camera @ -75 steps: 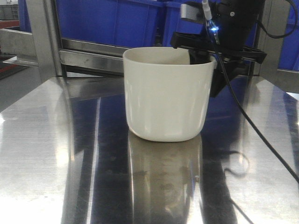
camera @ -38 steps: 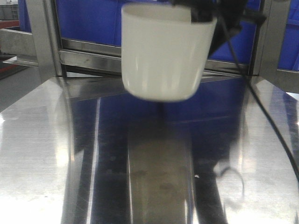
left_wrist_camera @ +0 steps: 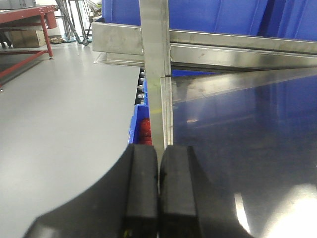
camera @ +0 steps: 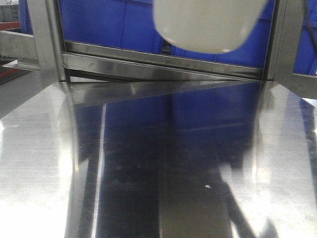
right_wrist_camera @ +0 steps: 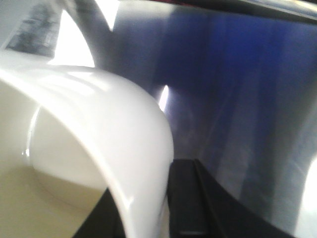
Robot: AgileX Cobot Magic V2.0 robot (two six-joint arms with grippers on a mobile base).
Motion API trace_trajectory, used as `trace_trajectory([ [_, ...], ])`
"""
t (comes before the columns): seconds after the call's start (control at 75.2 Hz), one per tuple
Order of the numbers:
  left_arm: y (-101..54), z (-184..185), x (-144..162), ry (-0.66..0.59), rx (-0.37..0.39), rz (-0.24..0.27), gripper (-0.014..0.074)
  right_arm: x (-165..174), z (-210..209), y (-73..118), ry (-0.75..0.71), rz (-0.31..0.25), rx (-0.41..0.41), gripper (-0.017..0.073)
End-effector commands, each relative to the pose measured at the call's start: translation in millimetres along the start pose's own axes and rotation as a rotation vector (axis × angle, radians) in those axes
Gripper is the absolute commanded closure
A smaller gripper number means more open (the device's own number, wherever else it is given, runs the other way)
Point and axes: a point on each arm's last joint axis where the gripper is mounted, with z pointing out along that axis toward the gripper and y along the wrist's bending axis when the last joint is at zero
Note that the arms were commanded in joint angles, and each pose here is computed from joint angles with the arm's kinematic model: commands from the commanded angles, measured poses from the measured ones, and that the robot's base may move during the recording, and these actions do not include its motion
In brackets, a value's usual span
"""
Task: Move white bin to right shelf second layer
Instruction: 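Close the right gripper on the rim and lift the bin, then hold the lifted bin beside the robot with the right gripper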
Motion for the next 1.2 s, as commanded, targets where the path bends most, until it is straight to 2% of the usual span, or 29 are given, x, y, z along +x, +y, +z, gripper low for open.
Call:
trace_trajectory([
  [0.0, -0.5, 1.0, 3.7, -0.065, 0.003, -0.005, 0.0509, 1.8, -32.6, -6.1, -0.154, 0.015, 0.012, 0.0503],
  [0.293, -0.5, 1.0, 3.7, -0.065, 0.003, -0.005, 0.0509, 65.5, -75.0, -35.9, -0.234, 0.092, 0.123, 0.0503],
  [0.439, -0.5, 1.0, 3.7, -0.065, 0.003, -0.005, 0.0509, 91.9, -90.6, -40.8, -0.272, 0.117, 0.157, 0.0503],
  [0.599, -0.5, 1.0, 3.7, -0.065, 0.003, -0.005, 0.0509, 112.1, -103.3, -39.9, -0.316, 0.118, 0.167, 0.0503],
  [0.798, -0.5, 1.0, 3.7, -0.065, 0.003, -0.005, 0.0509, 119.0, -113.2, -37.2, -0.371, 0.109, 0.164, 0.0503],
  [1.184, -0.5, 1.0, 3.7, -0.065, 0.003, -0.005, 0.0509, 121.7, -112.2, -37.0, -0.34, 0.111, 0.163, 0.0503],
])
